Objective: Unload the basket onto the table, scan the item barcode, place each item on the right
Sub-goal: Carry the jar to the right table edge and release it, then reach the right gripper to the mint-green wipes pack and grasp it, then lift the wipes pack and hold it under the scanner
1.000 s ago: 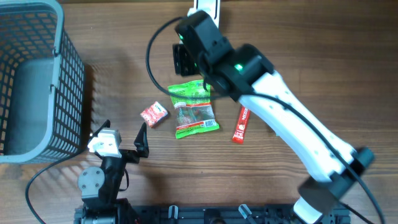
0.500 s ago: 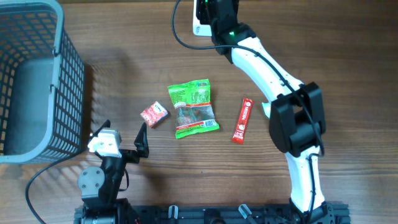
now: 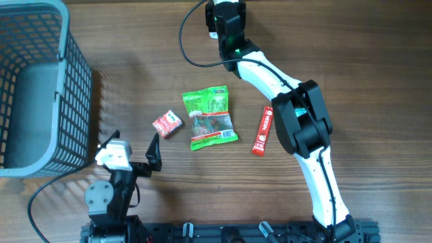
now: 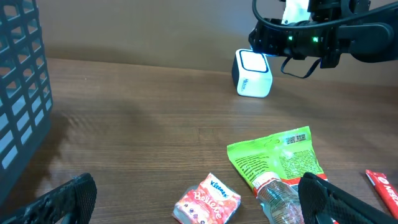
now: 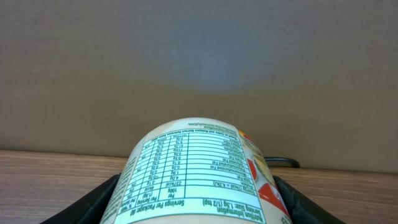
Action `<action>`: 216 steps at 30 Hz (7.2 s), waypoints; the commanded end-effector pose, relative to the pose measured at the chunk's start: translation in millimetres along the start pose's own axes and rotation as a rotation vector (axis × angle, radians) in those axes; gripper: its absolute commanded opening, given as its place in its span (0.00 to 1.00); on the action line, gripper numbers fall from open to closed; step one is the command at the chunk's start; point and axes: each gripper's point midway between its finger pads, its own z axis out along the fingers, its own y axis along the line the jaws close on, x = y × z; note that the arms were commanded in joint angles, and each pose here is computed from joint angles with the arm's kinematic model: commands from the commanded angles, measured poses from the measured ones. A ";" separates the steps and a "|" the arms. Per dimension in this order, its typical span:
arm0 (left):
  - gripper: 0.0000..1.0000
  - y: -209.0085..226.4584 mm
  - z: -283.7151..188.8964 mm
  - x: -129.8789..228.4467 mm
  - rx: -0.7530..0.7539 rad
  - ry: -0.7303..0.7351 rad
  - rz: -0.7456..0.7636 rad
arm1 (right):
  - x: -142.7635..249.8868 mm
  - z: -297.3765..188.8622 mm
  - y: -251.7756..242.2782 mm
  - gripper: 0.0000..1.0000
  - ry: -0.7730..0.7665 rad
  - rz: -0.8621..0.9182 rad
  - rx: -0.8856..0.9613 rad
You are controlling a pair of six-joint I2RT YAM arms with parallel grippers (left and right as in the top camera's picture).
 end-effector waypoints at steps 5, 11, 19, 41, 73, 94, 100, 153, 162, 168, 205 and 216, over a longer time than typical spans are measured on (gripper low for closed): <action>1.00 0.2 0.5 1.9 0.003 0.001 -0.011 | -77.1 -45.4 -52.4 0.62 0.017 -0.032 0.190; 1.00 0.1 0.5 2.0 0.003 0.001 -0.011 | -59.2 -105.9 -182.3 0.64 0.302 0.114 0.510; 1.00 0.1 0.5 2.0 0.003 0.001 -0.011 | 43.9 -179.6 -401.4 0.64 0.697 0.653 0.780; 1.00 0.2 0.5 1.9 0.003 0.001 -0.011 | 210.4 -284.5 -610.5 0.88 0.725 1.405 1.023; 1.00 0.1 0.5 2.0 0.003 0.001 -0.011 | 16.5 -309.0 -124.8 0.99 1.157 -0.211 0.166; 1.00 0.2 0.5 1.9 0.003 0.001 -0.011 | 19.6 -416.6 -160.2 1.00 0.868 0.090 0.159; 1.00 0.1 0.5 2.0 0.003 0.001 -0.011 | 122.1 -363.4 -146.5 1.00 0.949 -0.026 0.136; 1.00 0.2 0.5 1.9 0.003 0.001 -0.011 | -61.7 -429.1 45.1 0.05 0.915 0.619 -1.734; 1.00 0.1 0.5 2.0 0.003 0.001 -0.011 | -75.7 -411.3 51.8 0.04 0.972 0.632 -1.692; 1.00 0.1 0.5 2.0 0.003 0.001 -0.011 | -14.2 -317.5 52.0 0.05 0.738 0.284 -1.104; 1.00 0.1 0.5 2.0 0.003 0.001 -0.011 | 12.7 0.1 16.3 0.04 0.021 -0.750 -0.067; 1.00 0.1 0.5 2.0 0.003 0.001 -0.011 | 14.4 0.0 14.7 0.04 0.028 -0.793 -0.053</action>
